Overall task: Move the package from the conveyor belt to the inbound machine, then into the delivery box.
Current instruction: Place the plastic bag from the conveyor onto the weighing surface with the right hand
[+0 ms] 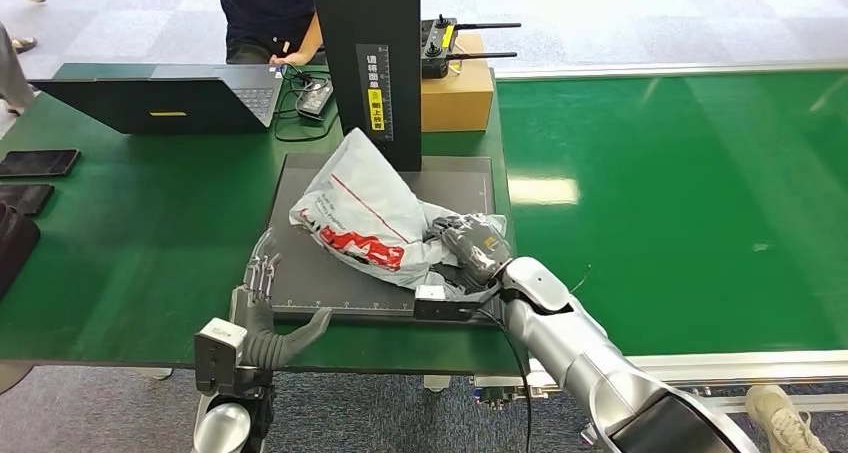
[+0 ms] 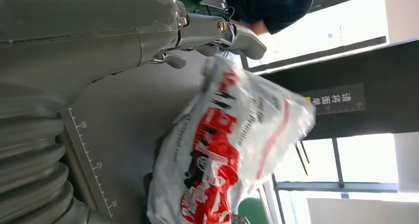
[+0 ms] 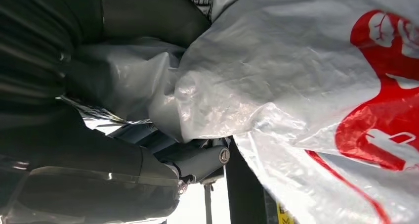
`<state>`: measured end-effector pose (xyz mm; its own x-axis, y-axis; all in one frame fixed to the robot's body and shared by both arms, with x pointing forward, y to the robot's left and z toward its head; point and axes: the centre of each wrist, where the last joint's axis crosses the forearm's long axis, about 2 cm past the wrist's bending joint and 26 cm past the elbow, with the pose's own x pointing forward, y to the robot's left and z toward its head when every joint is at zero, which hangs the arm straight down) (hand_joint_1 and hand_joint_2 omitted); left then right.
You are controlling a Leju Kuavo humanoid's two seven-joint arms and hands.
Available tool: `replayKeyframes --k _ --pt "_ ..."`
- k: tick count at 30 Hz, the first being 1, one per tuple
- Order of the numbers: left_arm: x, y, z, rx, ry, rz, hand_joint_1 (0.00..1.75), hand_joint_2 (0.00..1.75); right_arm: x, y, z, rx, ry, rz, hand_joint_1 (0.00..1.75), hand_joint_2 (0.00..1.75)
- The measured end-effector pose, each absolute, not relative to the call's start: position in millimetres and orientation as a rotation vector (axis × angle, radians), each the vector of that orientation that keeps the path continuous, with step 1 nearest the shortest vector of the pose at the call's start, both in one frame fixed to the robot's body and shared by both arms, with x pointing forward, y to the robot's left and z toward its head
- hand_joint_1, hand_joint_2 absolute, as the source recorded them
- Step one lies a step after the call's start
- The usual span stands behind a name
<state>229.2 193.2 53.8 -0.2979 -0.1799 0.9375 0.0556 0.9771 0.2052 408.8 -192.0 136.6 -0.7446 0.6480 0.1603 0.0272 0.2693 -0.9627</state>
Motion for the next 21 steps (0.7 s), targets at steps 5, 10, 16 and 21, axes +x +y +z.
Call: replayKeyframes --k 5,10,16,21 --pt "231 192 55 0.089 -1.859 -0.239 0.0 1.75 404 -187 134 -0.616 -2.013 1.501 0.0 1.75" --pt "232 192 56 0.081 -1.861 -0.243 0.0 1.75 401 -184 133 -0.612 -2.021 1.489 0.0 1.75" --pt "233 190 57 0.075 -1.864 -0.247 0.0 1.75 399 -181 134 -0.605 -2.037 1.483 0.0 1.75" --pt "233 190 57 0.077 -1.864 -0.246 0.0 1.75 397 -179 133 -0.587 -2.066 1.462 0.0 0.87"
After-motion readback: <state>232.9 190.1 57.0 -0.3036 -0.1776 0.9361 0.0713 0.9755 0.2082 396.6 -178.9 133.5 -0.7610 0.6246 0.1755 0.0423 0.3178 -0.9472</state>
